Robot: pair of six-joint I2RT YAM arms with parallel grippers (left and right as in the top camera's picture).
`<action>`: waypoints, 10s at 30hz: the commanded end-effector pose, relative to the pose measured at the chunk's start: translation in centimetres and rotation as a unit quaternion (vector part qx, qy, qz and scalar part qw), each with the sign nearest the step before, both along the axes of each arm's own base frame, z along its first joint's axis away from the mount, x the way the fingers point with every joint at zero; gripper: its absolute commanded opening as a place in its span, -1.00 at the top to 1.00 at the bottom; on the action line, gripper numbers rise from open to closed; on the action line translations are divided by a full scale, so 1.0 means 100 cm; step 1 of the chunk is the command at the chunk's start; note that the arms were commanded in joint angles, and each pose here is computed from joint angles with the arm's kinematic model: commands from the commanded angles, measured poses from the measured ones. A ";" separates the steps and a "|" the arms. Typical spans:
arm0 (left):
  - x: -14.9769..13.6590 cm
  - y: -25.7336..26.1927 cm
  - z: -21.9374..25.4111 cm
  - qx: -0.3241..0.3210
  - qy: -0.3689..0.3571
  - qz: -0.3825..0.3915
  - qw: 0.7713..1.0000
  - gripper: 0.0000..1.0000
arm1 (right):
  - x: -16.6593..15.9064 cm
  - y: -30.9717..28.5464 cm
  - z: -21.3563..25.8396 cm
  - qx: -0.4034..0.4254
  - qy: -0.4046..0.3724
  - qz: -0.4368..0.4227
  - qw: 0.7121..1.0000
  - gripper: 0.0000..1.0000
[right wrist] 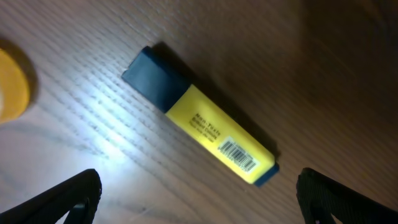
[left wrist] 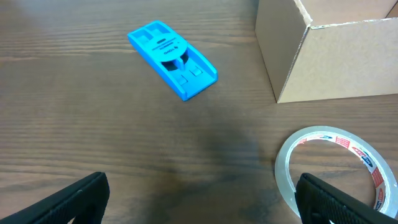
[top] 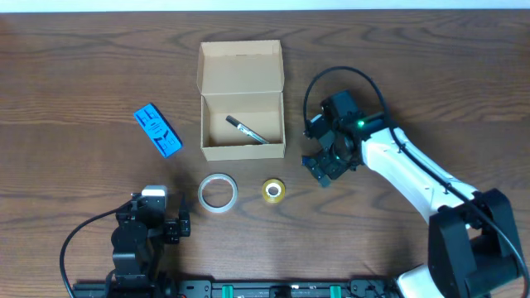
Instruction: Pack container
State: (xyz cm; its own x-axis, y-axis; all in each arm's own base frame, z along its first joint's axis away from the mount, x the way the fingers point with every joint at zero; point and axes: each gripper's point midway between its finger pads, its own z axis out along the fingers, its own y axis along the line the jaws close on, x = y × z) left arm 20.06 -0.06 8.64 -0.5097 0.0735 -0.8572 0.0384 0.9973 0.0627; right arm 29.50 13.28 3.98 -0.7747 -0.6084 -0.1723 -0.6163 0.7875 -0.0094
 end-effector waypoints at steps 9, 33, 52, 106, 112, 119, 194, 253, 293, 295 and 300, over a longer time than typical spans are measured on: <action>0.000 0.002 -0.001 0.008 -0.001 0.001 1.000 -0.91 | 0.007 -0.006 -0.024 -0.006 -0.036 -0.004 0.999 -0.99; 0.000 0.002 -0.001 0.008 -0.001 0.001 1.000 -0.92 | -0.017 0.001 -0.047 0.008 0.048 -0.096 0.994 0.97; 0.000 0.002 -0.001 0.008 -0.001 0.001 1.000 -0.91 | 0.040 0.067 0.118 0.113 -0.118 -0.052 0.985 0.90; 0.000 0.002 -0.001 0.008 -0.001 0.001 1.000 -0.91 | 0.112 0.216 0.088 0.100 -0.141 0.130 0.976 -0.09; 0.000 0.002 -0.001 0.008 -0.001 0.001 1.000 -0.91 | 0.098 0.189 0.137 0.105 -0.131 0.061 0.984 -0.26; 0.000 0.002 -0.001 0.008 -0.001 0.001 1.000 -0.91 | 0.065 0.139 0.160 0.077 -0.145 -0.008 0.986 -0.40; 0.000 0.002 -0.001 0.008 -0.001 0.001 1.000 -0.91 | -0.071 0.100 -0.037 0.079 -0.005 -0.415 0.906 0.97; 0.000 0.002 -0.001 0.008 -0.001 0.001 1.000 -0.91 | 0.094 0.167 0.039 0.073 -0.114 -0.078 0.988 0.07; 0.000 0.002 -0.001 0.008 -0.001 0.001 1.000 -0.91 | -0.086 0.004 0.140 0.232 -0.269 -0.131 0.925 -0.99; 0.000 0.002 -0.001 0.008 -0.001 0.002 1.000 -0.91 | -0.095 -0.003 0.131 0.246 -0.272 -0.143 0.919 -0.98; 0.000 0.002 -0.001 0.008 -0.001 0.001 1.000 -0.91 | -0.110 -0.014 0.116 0.274 -0.284 -0.158 0.905 -0.99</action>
